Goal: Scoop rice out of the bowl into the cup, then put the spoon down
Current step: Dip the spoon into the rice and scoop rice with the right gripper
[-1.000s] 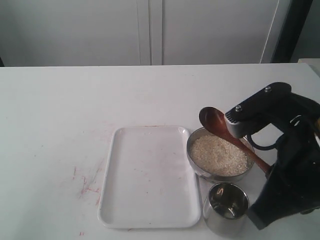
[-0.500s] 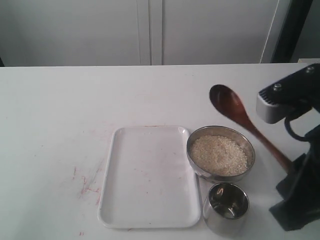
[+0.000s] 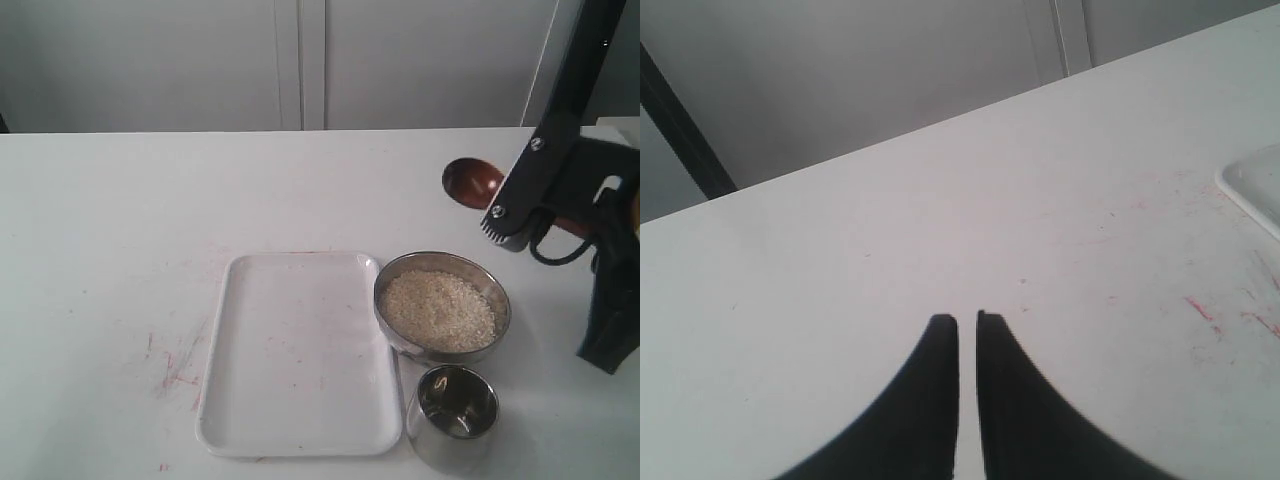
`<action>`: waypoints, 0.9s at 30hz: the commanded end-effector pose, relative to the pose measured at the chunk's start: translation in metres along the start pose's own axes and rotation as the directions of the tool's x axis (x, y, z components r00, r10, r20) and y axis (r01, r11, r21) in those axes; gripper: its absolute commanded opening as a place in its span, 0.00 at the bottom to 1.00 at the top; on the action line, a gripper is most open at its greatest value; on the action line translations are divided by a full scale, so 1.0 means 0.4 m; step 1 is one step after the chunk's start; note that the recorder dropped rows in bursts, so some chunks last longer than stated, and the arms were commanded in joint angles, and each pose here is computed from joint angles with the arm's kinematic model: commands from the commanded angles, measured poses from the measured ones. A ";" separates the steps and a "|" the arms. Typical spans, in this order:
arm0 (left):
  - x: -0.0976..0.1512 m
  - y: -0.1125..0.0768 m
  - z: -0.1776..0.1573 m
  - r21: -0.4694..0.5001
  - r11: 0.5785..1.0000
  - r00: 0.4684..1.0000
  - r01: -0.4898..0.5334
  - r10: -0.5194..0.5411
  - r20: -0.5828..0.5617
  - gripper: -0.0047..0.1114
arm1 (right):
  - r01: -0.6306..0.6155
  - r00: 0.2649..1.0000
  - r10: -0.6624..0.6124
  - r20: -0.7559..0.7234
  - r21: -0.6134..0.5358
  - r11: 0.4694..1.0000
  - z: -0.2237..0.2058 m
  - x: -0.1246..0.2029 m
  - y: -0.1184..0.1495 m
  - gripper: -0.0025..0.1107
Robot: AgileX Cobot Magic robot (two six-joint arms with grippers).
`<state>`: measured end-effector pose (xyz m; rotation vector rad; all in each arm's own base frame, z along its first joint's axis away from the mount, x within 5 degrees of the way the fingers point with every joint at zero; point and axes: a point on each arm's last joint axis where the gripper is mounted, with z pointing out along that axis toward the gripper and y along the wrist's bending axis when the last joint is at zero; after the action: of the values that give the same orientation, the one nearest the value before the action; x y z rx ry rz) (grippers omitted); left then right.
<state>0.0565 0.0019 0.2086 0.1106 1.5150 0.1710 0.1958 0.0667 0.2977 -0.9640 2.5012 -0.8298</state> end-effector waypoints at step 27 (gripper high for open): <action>-0.007 0.000 0.000 0.005 1.000 1.000 0.010 -0.011 0.012 0.16 | -0.287 0.933 0.161 -0.322 -0.395 0.872 0.096 0.014 0.142 0.02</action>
<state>0.0565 0.0019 0.2086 0.1106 1.5150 0.1710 0.1833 0.0901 0.2410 -0.7375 2.9979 -0.3389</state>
